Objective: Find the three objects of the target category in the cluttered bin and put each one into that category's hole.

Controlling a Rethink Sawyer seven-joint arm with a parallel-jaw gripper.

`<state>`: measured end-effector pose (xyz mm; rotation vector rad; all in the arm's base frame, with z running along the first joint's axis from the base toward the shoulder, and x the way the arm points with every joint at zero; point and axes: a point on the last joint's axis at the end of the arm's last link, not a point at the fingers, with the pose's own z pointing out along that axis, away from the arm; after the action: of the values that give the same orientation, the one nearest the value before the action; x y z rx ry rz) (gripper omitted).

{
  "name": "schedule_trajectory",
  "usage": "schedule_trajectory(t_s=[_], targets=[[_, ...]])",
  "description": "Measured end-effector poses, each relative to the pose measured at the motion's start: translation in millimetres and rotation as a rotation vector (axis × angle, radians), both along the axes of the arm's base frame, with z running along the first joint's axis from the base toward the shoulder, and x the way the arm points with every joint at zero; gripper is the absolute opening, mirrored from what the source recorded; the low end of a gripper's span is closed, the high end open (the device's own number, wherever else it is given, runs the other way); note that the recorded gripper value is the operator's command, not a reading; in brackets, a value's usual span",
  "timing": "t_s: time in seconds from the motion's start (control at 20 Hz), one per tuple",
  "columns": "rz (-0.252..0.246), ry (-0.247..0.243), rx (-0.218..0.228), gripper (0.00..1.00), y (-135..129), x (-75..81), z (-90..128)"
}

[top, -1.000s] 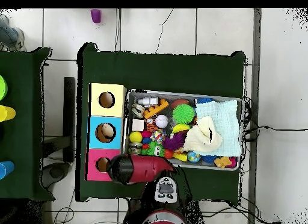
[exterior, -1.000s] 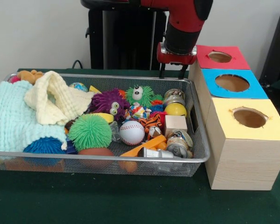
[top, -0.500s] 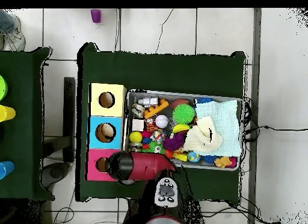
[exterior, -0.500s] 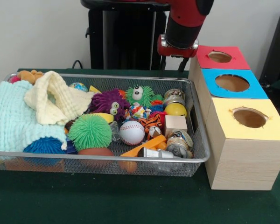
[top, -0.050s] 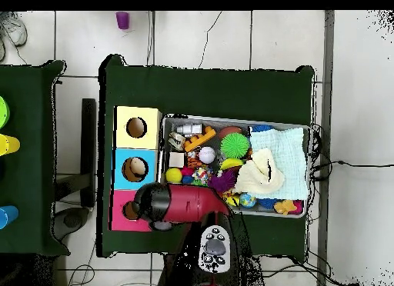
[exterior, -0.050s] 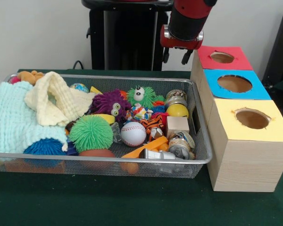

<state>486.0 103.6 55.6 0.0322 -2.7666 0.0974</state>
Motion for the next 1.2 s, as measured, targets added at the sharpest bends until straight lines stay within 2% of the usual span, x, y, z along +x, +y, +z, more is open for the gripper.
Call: schedule_trajectory(t_s=[0.15, 0.2, 0.4, 0.55, 0.6, 0.85, 0.9, 1.2], targets=[[0.002, -0.021, -0.004, 1.0, -1, 9.0, 3], [0.005, -0.037, -0.007, 1.0, -1, 17.3, 5], [0.01, -0.054, -0.009, 1.0, 0, 33.5, 10], [0.012, -0.055, -0.01, 1.0, 0, 47.8, 13], [0.012, -0.051, -0.011, 1.0, 0, 57.3, 16], [0.012, -0.05, -0.012, 1.0, -1, 76.9, 24], [0.013, -0.058, -0.013, 1.0, -1, 84.9, 26], [0.022, -0.085, -0.019, 1.0, 0, 101.2, 24]])
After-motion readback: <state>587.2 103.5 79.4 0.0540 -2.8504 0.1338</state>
